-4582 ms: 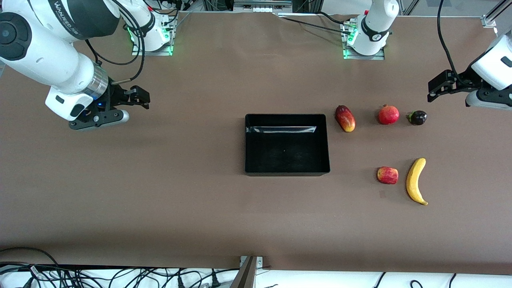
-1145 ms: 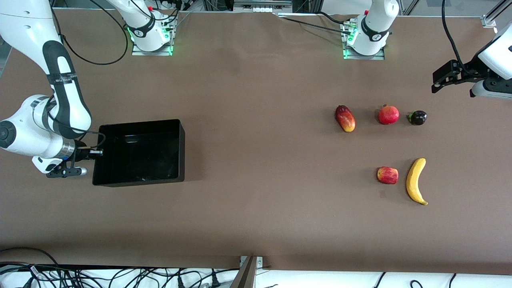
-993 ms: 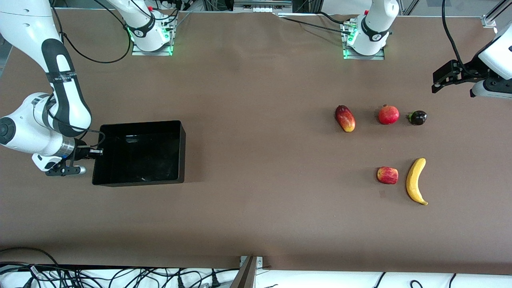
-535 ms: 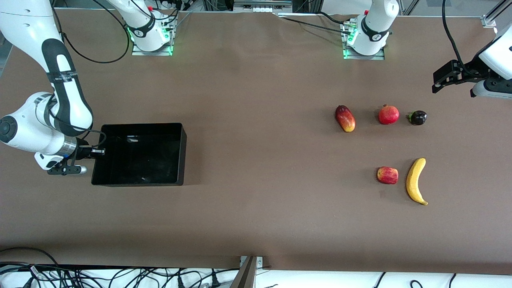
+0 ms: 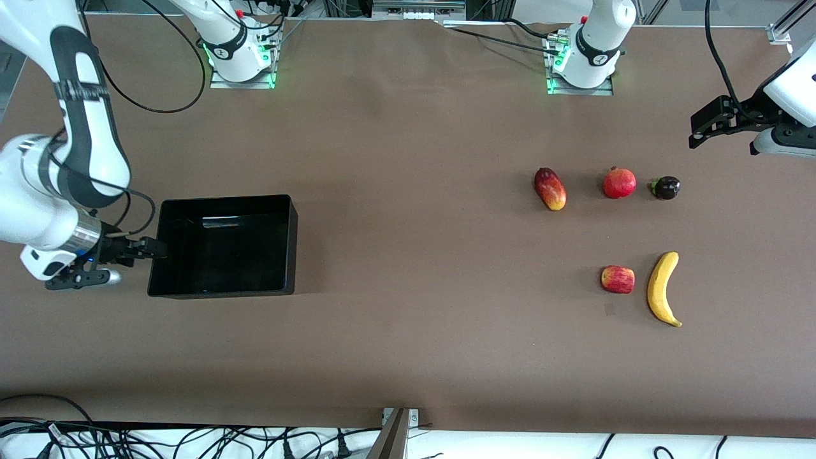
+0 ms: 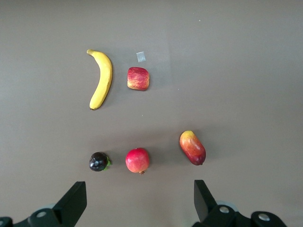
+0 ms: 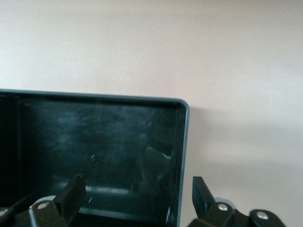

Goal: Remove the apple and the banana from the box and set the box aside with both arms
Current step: 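Release the tray rim and draw the right gripper back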

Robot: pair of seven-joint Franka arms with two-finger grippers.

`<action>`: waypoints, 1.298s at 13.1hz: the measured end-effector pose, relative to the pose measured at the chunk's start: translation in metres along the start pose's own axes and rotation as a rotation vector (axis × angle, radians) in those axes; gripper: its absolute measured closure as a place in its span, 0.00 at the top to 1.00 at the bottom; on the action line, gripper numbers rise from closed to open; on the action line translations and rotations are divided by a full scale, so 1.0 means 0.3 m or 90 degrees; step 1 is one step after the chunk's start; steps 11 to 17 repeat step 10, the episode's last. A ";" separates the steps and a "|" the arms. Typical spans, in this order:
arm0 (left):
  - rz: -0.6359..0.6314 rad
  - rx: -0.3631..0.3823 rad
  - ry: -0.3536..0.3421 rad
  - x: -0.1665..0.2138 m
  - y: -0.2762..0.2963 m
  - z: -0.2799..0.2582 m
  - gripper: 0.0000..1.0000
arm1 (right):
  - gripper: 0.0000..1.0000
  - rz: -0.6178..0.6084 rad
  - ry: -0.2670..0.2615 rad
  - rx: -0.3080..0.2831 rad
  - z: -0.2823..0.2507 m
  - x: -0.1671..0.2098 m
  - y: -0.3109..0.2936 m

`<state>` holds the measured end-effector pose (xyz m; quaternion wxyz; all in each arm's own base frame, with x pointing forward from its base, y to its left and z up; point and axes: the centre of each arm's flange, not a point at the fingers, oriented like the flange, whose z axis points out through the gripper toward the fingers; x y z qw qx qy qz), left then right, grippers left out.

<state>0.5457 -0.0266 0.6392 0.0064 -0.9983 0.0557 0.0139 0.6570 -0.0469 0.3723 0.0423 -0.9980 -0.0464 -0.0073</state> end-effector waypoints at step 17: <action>0.000 0.000 0.000 0.000 -0.001 0.001 1.00 | 1.00 0.006 0.002 -0.019 -0.672 -0.253 -0.275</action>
